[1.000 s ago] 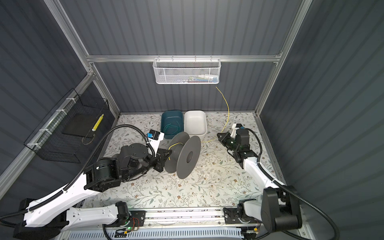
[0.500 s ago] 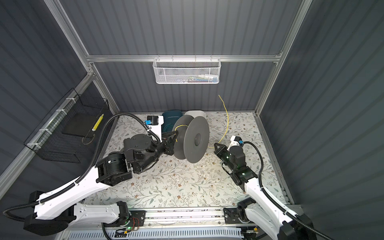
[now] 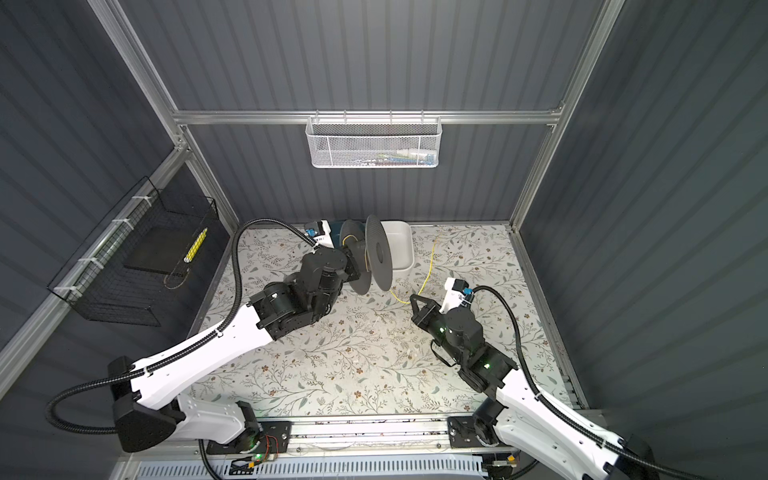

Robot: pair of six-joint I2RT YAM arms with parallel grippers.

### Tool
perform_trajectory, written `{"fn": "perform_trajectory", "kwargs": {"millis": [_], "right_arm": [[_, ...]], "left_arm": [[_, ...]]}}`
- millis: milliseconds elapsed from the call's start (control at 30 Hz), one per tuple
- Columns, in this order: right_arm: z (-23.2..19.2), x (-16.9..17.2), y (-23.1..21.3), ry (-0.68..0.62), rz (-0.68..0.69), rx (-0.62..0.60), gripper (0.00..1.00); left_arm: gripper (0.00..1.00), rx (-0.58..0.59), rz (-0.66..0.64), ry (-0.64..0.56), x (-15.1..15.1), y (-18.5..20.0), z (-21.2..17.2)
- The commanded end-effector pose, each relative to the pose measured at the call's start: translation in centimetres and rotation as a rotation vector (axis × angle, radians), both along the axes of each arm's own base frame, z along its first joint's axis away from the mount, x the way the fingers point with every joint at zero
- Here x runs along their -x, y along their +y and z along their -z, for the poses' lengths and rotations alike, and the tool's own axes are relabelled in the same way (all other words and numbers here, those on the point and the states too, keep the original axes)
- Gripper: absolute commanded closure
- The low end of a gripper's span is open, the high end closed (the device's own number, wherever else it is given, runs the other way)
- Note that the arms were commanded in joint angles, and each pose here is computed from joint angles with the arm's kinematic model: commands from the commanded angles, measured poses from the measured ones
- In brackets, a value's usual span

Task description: Wrap the cables

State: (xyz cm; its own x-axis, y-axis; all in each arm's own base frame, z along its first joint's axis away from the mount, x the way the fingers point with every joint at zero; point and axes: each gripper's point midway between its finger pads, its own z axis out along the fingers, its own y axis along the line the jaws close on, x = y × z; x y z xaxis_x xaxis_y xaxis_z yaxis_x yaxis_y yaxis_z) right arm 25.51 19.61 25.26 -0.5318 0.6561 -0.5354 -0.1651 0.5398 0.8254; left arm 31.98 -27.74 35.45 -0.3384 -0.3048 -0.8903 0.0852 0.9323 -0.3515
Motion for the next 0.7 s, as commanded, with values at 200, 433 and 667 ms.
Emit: {"fn": "perform_trajectory", "kwargs": {"millis": [200,433,667], "right_arm": [[-7.2,0.4,2.3,-0.227,-0.052,0.099,1.00],[-10.7,-0.2,2.5,-0.328,-0.049,0.140,0.99],[-12.3,-2.2,3.1,-0.330,-0.102,0.106,0.98]], "left_arm": [[1.00,-0.091,0.019,0.051,-0.6,-1.4,2.9],[1.00,-0.271,0.153,0.219,1.0,-2.6,10.3],[1.00,-0.449,0.258,0.292,3.9,-3.6,13.9]]}}
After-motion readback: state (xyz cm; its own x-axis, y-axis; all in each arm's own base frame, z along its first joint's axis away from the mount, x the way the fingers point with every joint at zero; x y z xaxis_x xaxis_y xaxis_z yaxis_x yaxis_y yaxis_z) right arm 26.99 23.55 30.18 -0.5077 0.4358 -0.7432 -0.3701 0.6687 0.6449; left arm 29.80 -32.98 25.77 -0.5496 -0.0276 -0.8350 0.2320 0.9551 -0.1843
